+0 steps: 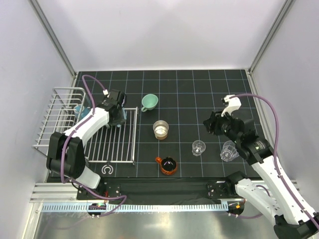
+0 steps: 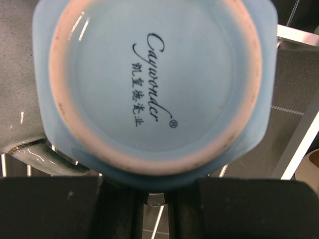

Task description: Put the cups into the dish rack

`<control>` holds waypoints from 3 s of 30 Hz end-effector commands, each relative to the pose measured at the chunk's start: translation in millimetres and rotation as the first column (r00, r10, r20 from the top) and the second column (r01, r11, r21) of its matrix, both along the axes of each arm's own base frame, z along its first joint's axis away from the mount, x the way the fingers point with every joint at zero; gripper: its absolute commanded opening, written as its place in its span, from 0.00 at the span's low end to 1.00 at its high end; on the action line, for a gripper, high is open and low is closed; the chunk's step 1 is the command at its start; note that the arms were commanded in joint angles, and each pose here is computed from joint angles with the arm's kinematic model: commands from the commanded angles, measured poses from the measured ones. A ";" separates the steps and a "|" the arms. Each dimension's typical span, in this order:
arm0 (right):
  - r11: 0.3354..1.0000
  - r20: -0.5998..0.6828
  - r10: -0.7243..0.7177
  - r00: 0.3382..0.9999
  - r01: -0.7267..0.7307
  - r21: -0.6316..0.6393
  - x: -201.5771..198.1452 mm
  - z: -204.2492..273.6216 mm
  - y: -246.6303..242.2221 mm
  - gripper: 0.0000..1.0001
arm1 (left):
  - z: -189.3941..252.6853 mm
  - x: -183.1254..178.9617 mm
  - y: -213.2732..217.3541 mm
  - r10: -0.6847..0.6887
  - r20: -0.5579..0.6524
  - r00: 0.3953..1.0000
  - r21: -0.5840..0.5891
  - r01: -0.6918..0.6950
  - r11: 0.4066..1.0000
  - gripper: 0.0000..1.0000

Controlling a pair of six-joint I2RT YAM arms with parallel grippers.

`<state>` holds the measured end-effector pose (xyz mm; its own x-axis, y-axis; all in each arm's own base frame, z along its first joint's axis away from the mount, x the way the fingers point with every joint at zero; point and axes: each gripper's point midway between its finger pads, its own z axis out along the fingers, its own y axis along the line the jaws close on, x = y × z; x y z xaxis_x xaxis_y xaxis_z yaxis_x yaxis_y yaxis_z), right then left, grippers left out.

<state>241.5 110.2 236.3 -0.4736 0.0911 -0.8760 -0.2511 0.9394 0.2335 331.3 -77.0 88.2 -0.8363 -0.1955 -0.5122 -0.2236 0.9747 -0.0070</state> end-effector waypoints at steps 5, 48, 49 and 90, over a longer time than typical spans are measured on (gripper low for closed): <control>0.997 0.036 0.034 0.999 -0.036 0.068 9.0 20.6 15.6 0.52 | 3.5 17.4 11.8 0.075 0.064 0.995 0.006 -0.075 0.997 0.00; 0.995 -0.138 0.005 0.990 0.009 0.097 45.0 -7.6 37.9 0.52 | 104.2 -45.6 -10.8 0.118 0.181 0.976 -0.292 -0.061 0.954 0.91; 0.996 -0.169 0.005 0.986 0.011 0.091 53.4 -15.9 42.9 0.52 | 110.8 -47.6 -10.2 0.117 0.191 0.974 -0.294 -0.057 0.954 0.91; 0.997 -0.307 -0.059 0.950 0.074 0.036 248.4 -122.5 225.0 0.75 | 203.8 -145.4 -0.8 -0.093 0.352 0.932 -0.270 0.196 0.943 0.88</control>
<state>477.6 318.0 91.5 -0.7518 0.1258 -0.6473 -0.0911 0.9524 0.2910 192.5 -84.1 286.2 -0.6699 -0.3244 -0.6678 -0.0455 0.9157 -0.3992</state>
